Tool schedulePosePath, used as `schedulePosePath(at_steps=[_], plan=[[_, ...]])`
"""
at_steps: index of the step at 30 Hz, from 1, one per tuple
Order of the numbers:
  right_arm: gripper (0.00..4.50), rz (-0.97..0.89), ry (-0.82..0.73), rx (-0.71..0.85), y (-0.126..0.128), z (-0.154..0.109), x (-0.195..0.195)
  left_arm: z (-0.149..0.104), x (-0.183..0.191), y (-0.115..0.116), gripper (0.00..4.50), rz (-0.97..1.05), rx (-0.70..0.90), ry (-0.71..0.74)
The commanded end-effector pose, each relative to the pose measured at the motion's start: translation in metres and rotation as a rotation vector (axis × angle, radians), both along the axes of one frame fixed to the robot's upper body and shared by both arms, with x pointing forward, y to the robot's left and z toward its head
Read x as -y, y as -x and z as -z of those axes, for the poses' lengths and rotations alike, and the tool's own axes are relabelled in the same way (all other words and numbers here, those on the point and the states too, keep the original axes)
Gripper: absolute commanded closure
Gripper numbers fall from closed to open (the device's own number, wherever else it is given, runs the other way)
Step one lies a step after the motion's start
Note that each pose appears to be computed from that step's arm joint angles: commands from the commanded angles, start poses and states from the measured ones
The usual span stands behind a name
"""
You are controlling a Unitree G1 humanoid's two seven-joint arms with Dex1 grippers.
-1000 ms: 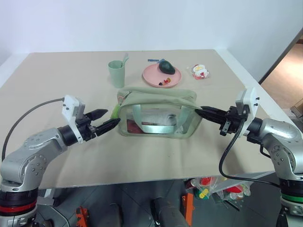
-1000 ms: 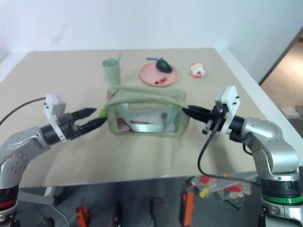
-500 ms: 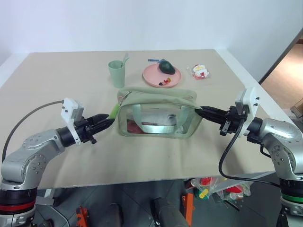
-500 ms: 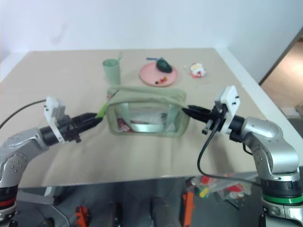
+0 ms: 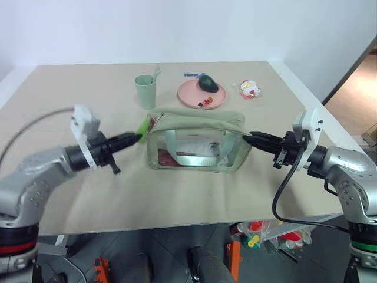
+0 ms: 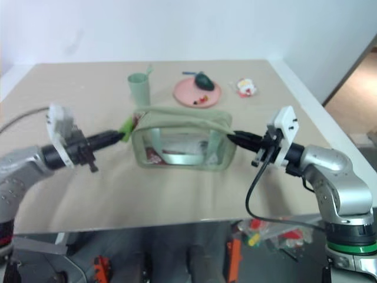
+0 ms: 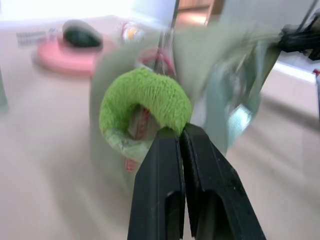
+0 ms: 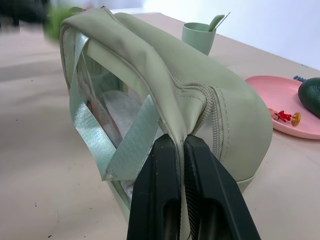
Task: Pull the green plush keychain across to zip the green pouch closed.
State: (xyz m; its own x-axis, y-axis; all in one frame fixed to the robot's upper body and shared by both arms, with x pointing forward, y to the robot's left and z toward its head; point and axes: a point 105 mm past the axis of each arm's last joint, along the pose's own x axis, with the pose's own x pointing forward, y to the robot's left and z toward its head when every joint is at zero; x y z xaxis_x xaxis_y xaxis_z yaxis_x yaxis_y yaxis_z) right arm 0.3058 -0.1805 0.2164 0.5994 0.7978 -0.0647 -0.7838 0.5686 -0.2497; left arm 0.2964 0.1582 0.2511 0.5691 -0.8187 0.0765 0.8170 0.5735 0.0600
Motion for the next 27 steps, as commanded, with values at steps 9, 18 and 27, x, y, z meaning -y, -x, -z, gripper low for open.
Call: schedulePosePath(at_steps=[9,18,27], plan=[[4.5,-0.034,0.025,0.028,0.001,-0.005,-0.007,-0.03,0.069,-0.005,4.45,0.193,0.161,-0.074],[4.5,-0.017,0.025,0.039,0.001,-0.005,-0.005,-0.025,0.075,-0.021,3.81,0.204,0.141,-0.09],[4.5,-0.018,0.026,0.041,0.002,-0.004,-0.004,-0.021,0.061,-0.005,0.78,0.264,0.119,-0.215]])
